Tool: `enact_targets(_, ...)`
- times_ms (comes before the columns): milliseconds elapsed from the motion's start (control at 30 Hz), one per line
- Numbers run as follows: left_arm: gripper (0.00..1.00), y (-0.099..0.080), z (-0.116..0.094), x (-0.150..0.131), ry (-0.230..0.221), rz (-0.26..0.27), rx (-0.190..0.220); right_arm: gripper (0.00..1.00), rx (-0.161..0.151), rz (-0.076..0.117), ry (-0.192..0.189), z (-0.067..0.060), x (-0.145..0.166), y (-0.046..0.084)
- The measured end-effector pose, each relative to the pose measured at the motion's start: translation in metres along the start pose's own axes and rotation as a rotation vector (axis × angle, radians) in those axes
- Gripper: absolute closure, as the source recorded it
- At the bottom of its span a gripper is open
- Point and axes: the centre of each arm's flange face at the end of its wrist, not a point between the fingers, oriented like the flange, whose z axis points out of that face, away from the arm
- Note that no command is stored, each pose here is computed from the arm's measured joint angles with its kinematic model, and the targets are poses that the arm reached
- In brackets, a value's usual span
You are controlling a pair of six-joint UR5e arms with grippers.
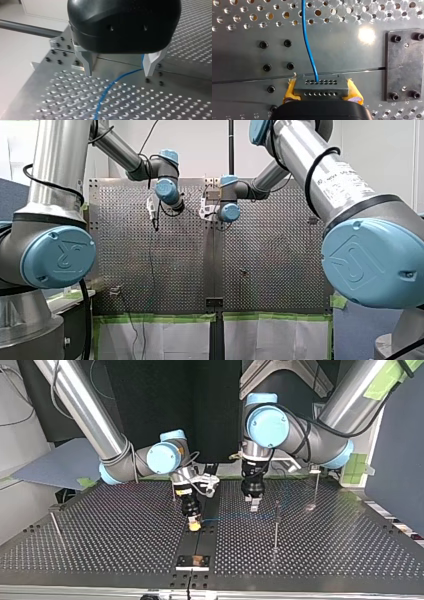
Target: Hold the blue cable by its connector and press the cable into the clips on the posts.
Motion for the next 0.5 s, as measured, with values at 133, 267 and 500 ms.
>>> enact_targets(133,0.0,-0.002,0.009,-0.005,-0.008,-0.004,-0.002,1.0,0.0,0.0,-0.001,0.0,0.0,0.0)
enact_targets(267,0.0,-0.005,0.019,-0.014,-0.026,-0.011,0.001,1.0,0.002,0.0,-0.002,0.0,0.0,-0.001)
enact_targets(500,0.0,-0.006,0.033,-0.038,-0.066,-0.025,0.0,1.0,0.003,0.0,-0.001,0.0,0.0,-0.001)
